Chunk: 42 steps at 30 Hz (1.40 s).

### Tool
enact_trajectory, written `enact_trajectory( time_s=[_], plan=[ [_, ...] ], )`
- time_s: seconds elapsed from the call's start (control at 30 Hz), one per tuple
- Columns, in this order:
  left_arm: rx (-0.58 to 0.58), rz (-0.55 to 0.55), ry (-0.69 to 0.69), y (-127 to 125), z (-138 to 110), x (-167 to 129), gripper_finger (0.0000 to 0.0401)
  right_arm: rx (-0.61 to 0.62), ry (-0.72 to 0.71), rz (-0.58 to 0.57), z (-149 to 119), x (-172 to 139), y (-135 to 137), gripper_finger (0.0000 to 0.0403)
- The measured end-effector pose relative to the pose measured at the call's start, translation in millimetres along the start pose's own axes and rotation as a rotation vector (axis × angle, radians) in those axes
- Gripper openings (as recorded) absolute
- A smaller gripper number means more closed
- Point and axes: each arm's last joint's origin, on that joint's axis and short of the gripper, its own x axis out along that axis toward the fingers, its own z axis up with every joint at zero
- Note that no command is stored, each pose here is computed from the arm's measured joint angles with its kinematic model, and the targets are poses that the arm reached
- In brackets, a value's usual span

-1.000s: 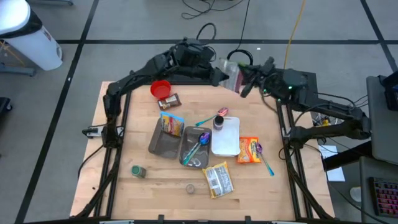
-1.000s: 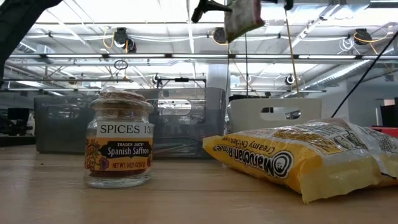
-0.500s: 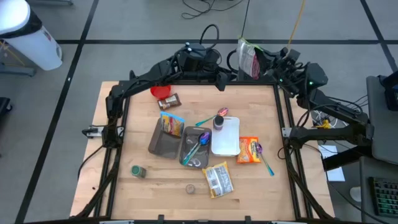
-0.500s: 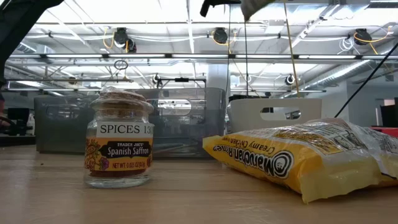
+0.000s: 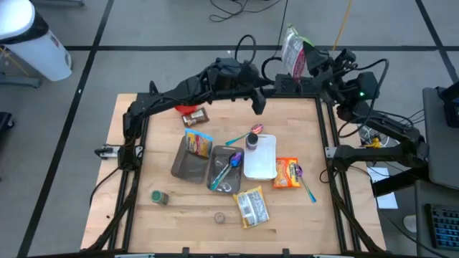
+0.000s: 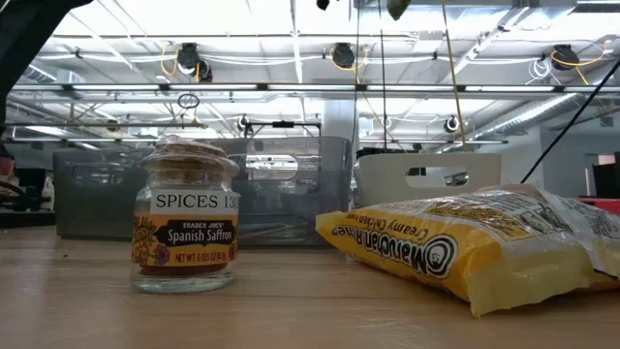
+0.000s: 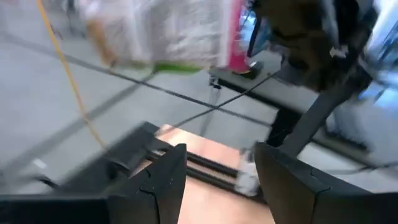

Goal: Pick & Place Food Item
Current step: Put the green pack into the left gray bin

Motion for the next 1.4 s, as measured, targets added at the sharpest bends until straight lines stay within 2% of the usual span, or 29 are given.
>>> enact_trajectory(
  time_s=[0.13, 0.27, 0.37, 0.43, 0.53, 0.67, 0.83, 0.97, 1.17, 1.4],
  plan=[
    [0.279, 0.166, 0.042, -18.6, -6.7, -2.9, 0.0186, 0.123, -0.030, 0.022, -3.2, 4.0, -1.6, 0.0000],
    [0.614, 0.426, 0.095, -37.5, -8.8, -8.3, 0.0180, 0.281, -0.085, 0.031, -6.2, 8.3, -4.1, 0.0000],
    [0.814, 0.637, 0.127, -48.0, -8.9, -3.8, 0.0180, 0.421, -0.127, 0.014, -10.6, 11.7, -8.1, 0.0000],
    [0.951, 0.694, 0.157, -52.6, -13.5, 6.8, 0.0181, 0.512, -0.158, 0.008, -13.8, 14.1, -10.8, 0.0000],
    [1.120, 0.711, 0.169, -57.5, -15.1, 15.9, 0.0182, 0.621, -0.177, 0.000, -19.9, 19.4, -14.8, 0.0000],
    [1.274, 0.763, 0.187, -59.7, -16.9, 26.4, 0.0182, 0.677, -0.182, 0.011, -21.3, 27.1, -14.4, 0.0000],
    [1.352, 0.790, 0.174, -61.2, -18.2, 33.6, 0.0182, 0.691, -0.209, 0.067, -9.2, 33.6, -5.3, 0.0000],
    [1.305, 0.844, 0.076, -59.3, -8.9, 31.8, 0.0182, 0.693, -0.214, 0.104, -0.9, 37.2, 1.1, 0.0000],
    [1.266, 0.822, -0.103, -60.5, 1.2, 28.3, 0.0182, 0.709, -0.220, 0.114, 2.2, 38.2, 3.2, 0.0000],
    [1.234, 0.773, -0.207, -58.2, 4.9, 28.4, 0.0182, 0.785, -0.213, 0.136, -10.9, 42.8, 2.5, 0.0000]
  ],
)
